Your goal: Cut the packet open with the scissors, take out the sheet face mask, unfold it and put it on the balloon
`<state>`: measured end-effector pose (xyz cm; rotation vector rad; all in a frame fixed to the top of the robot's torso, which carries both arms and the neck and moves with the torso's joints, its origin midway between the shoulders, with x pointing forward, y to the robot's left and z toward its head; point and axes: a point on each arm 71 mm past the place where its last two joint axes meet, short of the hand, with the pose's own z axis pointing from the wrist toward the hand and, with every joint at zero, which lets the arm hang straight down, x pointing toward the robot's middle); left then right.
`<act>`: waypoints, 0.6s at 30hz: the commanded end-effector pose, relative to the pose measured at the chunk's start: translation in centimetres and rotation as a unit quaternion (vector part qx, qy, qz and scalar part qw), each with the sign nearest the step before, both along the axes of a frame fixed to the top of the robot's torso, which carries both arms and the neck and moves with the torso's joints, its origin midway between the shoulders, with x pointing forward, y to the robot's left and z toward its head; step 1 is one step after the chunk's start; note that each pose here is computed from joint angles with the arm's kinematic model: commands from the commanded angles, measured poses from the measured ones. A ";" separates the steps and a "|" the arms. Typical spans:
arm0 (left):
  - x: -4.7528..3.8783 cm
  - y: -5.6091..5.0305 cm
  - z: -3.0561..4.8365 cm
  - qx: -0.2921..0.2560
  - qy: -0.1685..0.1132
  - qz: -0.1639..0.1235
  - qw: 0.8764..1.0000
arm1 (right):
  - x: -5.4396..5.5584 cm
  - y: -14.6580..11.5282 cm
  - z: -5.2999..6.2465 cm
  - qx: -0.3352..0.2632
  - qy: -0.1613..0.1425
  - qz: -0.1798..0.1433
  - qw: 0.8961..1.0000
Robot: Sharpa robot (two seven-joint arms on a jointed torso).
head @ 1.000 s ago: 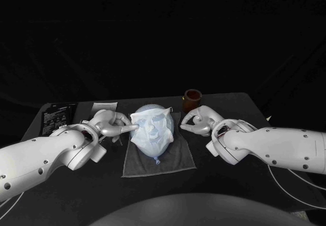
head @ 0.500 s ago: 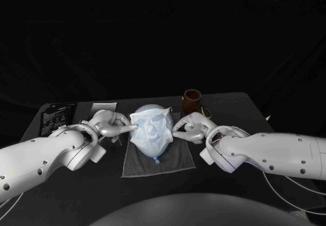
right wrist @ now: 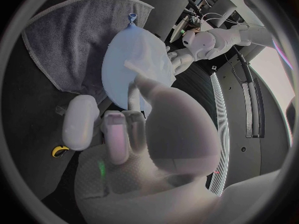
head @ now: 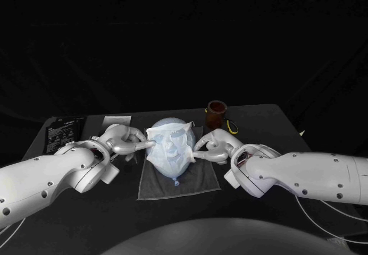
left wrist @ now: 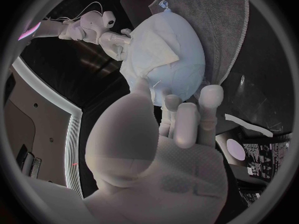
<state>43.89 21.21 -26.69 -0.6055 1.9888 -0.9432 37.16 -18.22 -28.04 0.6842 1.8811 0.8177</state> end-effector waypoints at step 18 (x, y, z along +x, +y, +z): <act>-0.16 0.0 -0.10 0.001 0.009 -0.004 1.000 | -1.2 0.2 0.2 -0.011 0.001 0.011 1.000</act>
